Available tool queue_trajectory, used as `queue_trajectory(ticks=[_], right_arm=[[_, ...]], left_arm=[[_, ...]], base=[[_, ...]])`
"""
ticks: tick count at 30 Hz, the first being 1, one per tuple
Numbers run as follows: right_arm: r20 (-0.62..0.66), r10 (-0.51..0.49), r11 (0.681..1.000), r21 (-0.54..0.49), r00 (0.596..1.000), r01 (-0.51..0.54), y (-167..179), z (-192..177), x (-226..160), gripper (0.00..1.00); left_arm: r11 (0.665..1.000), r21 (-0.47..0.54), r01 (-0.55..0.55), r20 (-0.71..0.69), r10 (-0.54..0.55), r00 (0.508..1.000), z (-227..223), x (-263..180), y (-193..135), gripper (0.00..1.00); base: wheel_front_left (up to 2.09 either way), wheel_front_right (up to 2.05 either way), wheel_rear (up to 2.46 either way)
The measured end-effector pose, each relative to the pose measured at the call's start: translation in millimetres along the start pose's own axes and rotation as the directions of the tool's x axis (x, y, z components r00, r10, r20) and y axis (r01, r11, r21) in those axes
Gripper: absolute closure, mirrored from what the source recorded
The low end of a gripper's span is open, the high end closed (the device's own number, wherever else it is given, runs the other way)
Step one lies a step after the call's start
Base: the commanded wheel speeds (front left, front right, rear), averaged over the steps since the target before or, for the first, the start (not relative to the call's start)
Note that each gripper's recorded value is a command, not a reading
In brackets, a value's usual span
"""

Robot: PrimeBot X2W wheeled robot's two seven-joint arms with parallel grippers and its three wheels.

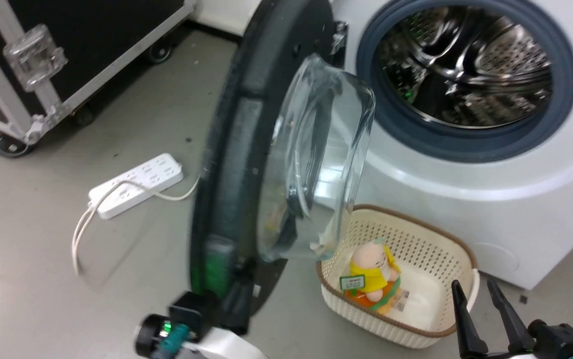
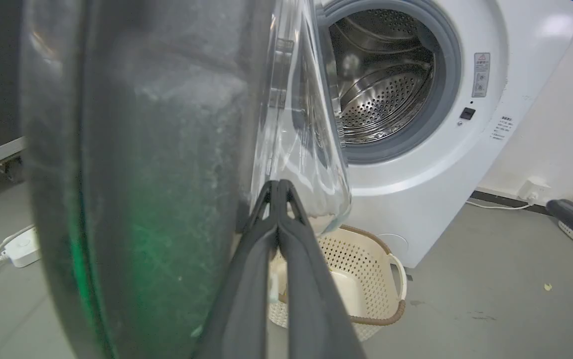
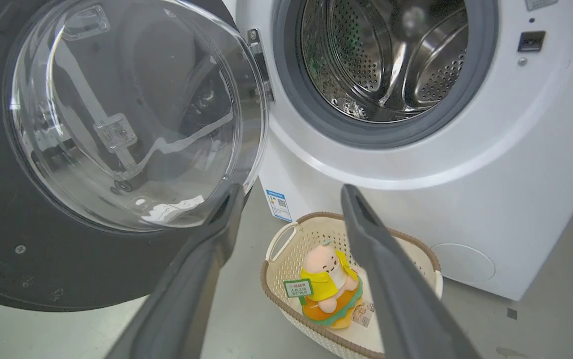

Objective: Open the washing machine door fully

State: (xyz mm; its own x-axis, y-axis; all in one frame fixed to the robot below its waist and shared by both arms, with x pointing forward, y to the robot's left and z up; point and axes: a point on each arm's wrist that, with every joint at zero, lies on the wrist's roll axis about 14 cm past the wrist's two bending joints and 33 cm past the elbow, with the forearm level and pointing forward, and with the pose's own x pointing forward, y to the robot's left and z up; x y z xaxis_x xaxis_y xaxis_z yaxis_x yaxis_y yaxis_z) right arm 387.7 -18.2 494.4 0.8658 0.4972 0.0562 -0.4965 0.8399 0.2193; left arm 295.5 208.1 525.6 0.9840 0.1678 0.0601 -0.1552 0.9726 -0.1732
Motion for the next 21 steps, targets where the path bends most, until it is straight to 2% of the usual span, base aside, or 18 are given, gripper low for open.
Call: queue_trajectory(ticks=[5, 10, 14, 15, 21], right_arm=[[-0.036, 0.018, 1.0, 0.013, 0.999, -0.017, 2, -15, 7, 0.0], [-0.069, 0.012, 1.0, 0.011, 0.998, -0.012, -8, -25, 12, 0.0], [-0.086, -0.002, 1.0, 0.001, 0.996, 0.002, -21, -31, 16, 0.0], [-0.1, -0.015, 1.0, 0.002, 0.995, 0.015, -30, -35, 19, 0.0], [-0.142, -0.039, 0.999, -0.009, 0.989, 0.039, -48, -48, 23, 0.0]], left_arm=[[0.994, 0.009, -0.11, 0.02, 0.11, 0.994, 8, 9, 37, 1.0], [0.976, 0.068, -0.208, 0.03, 0.206, 0.978, 16, 19, 84, 1.0], [0.955, 0.109, -0.277, 0.034, 0.275, 0.961, 22, 29, 118, 1.0], [0.94, 0.129, -0.316, 0.029, 0.315, 0.949, 25, 38, 141, 1.0], [0.898, 0.21, -0.386, 0.011, 0.393, 0.92, 31, 54, 190, 1.0]], base=[[0.0, 0.0, 0.0], [0.0, 0.0, 0.0], [0.0, 0.0, 0.0], [0.0, 0.0, 0.0], [0.0, 0.0, 0.0]])
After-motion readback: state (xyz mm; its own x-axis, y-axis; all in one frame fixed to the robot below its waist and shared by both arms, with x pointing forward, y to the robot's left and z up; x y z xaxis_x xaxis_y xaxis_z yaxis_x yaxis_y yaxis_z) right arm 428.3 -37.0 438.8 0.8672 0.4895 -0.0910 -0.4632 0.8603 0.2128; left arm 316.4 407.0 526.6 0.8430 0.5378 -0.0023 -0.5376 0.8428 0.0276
